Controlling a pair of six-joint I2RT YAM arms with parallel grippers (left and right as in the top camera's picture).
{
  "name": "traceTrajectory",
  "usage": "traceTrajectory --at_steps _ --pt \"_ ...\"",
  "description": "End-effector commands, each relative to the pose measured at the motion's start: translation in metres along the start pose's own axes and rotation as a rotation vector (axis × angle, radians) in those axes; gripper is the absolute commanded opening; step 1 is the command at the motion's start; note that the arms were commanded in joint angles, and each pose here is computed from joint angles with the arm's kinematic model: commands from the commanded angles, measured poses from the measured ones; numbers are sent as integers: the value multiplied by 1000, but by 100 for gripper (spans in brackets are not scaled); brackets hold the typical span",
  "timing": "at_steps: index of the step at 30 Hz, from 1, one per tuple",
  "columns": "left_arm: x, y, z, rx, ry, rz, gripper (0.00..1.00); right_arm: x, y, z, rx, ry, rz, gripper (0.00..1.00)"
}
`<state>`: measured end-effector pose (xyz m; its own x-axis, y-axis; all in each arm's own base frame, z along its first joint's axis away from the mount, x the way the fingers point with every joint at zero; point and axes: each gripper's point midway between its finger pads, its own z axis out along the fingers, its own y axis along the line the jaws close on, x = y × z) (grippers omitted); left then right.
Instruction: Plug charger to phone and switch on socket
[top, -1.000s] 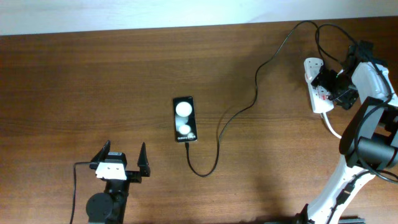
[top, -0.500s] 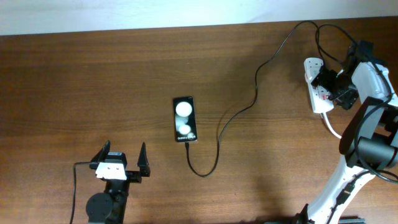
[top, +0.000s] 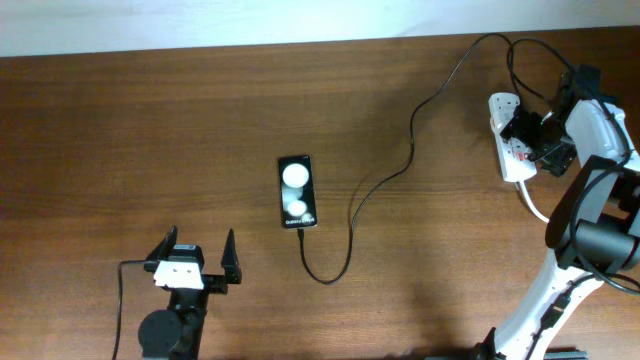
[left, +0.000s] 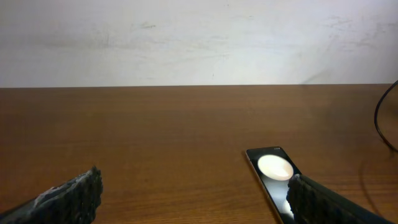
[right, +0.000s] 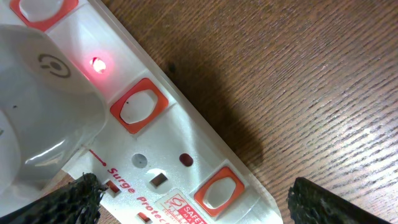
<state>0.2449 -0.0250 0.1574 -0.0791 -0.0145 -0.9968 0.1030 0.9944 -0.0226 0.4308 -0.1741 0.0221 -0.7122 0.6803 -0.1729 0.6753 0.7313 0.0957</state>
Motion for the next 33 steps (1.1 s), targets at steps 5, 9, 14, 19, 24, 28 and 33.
traceTrajectory --at_steps 5,9,14,19,24,28,33 --pt "2 2 0 -11 3 15 99 14 -10 17 59 48 -16 99" --pt "2 2 0 -11 4 15 99 14 -10 17 59 48 -16 99" --pt "2 2 0 -11 4 15 99 14 -10 17 59 48 -16 99" --pt "2 2 0 -11 4 15 99 14 -10 17 59 48 -16 99" --pt "2 2 0 -11 4 15 99 14 -11 17 59 48 -16 99" --pt "2 2 0 -11 4 15 99 18 -1 18 56 49 -39 99" --pt "2 2 0 -11 4 15 99 13 32 -26 5 -46 -97 99"
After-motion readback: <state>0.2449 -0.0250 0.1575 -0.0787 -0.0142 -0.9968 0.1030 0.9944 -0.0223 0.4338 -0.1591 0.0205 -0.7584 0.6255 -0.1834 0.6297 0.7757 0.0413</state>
